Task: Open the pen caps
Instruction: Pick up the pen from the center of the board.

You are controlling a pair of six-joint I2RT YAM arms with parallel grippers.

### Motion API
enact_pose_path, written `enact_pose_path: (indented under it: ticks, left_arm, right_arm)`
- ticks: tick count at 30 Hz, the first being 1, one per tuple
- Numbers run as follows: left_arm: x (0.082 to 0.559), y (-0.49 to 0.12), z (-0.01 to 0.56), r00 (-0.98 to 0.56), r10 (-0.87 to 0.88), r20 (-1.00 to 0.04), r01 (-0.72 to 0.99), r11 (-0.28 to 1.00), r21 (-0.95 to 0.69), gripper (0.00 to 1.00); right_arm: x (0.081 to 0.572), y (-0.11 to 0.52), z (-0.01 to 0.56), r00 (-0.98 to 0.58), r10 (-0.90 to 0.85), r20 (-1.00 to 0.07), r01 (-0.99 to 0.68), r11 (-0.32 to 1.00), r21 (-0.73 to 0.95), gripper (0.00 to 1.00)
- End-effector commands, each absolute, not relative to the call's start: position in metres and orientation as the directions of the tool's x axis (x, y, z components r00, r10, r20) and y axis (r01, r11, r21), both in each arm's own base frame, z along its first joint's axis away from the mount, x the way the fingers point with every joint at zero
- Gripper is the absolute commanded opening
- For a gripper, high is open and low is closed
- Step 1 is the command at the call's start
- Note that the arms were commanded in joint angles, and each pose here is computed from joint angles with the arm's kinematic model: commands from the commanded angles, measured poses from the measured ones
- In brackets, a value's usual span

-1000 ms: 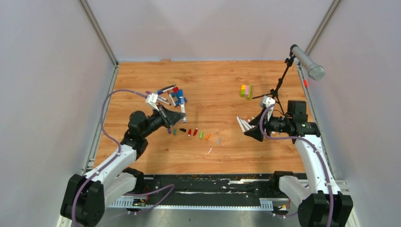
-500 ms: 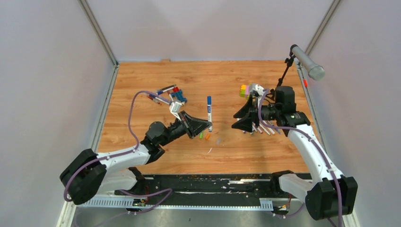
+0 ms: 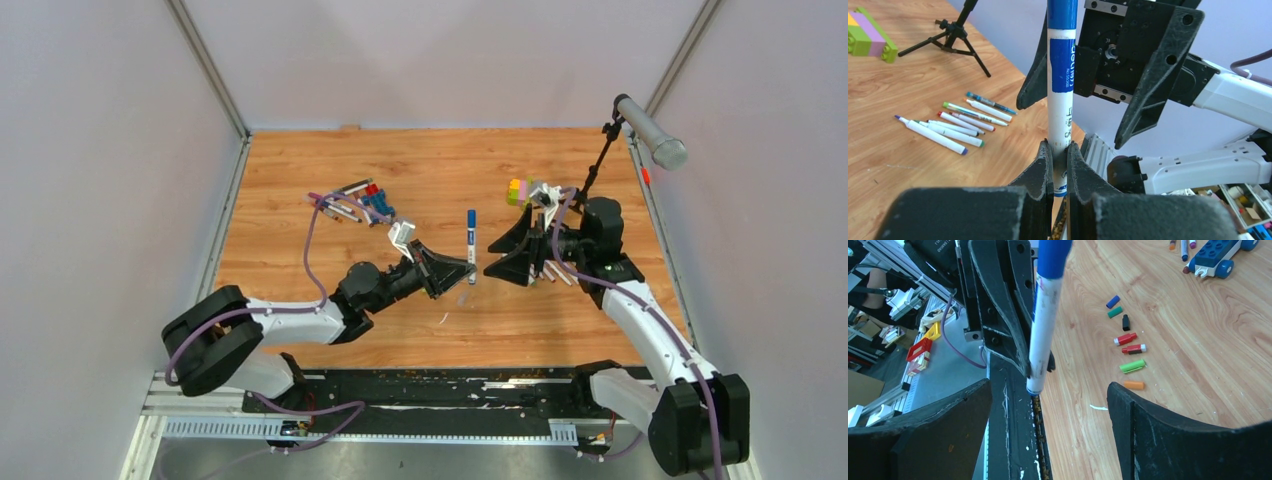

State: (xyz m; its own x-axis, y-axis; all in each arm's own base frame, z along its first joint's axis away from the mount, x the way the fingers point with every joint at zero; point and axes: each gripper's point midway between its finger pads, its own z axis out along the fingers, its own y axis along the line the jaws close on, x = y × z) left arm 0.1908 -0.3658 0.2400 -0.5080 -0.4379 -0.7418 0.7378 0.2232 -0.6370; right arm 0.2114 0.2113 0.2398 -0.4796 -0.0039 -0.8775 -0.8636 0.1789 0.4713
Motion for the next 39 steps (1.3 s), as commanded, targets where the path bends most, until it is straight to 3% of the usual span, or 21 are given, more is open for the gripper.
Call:
enact_pose_path:
  ticks: [1, 11, 16, 20, 22, 24, 27, 32, 36, 39]
  left_arm:
    - [0.194, -0.377, 0.271, -0.451, -0.516, -0.729, 0.776, 0.178, -0.606, 0.0]
    - [0.187, -0.398, 0.265, -0.47, -0.494, -0.731, 0.774, 0.168, -0.611, 0.0]
    - [0.185, -0.405, 0.262, -0.478, -0.486, -0.732, 0.772, 0.165, -0.614, 0.0]
    - [0.184, -0.408, 0.262, -0.48, -0.484, -0.732, 0.772, 0.164, -0.614, 0.0]
    - [0.185, -0.408, 0.262, -0.477, -0.486, -0.732, 0.772, 0.165, -0.614, 0.0]
    - [0.185, -0.408, 0.262, -0.477, -0.485, -0.733, 0.771, 0.169, -0.614, 0.03]
    - [0.185, -0.408, 0.261, -0.485, -0.476, -0.734, 0.766, 0.174, -0.619, 0.19]
    - [0.175, -0.399, 0.262, -0.466, -0.443, -0.766, 0.792, 0.178, -0.585, 0.7]
    - [0.177, -0.373, 0.269, -0.392, -0.458, -0.798, 0.807, 0.247, -0.537, 0.99]
    - [0.188, -0.353, 0.274, -0.361, -0.481, -0.799, 0.777, 0.318, -0.543, 1.0]
  right_arm:
    - [0.216, 0.214, 0.255, -0.463, 0.053, -0.885, -0.867, 0.18, 0.464, 0.85]
    - [0.222, 0.217, 0.249, -0.528, 0.111, -0.842, -0.818, 0.201, 0.539, 0.82]
    - [0.224, 0.219, 0.248, -0.554, 0.129, -0.823, -0.797, 0.205, 0.568, 0.74]
    - [0.222, 0.22, 0.247, -0.563, 0.132, -0.816, -0.792, 0.198, 0.578, 0.51]
    - [0.22, 0.221, 0.247, -0.569, 0.129, -0.812, -0.79, 0.189, 0.583, 0.32]
    - [0.218, 0.222, 0.248, -0.566, 0.124, -0.815, -0.795, 0.177, 0.58, 0.05]
    - [0.215, 0.222, 0.25, -0.551, 0.111, -0.827, -0.811, 0.16, 0.562, 0.0]
    - [0.213, 0.221, 0.247, -0.496, 0.047, -0.867, -0.853, 0.159, 0.496, 0.0]
    - [0.21, 0.22, 0.241, -0.442, 0.001, -0.897, -0.888, 0.144, 0.437, 0.0]
    - [0.204, 0.22, 0.238, -0.423, -0.025, -0.906, -0.902, 0.106, 0.418, 0.0]
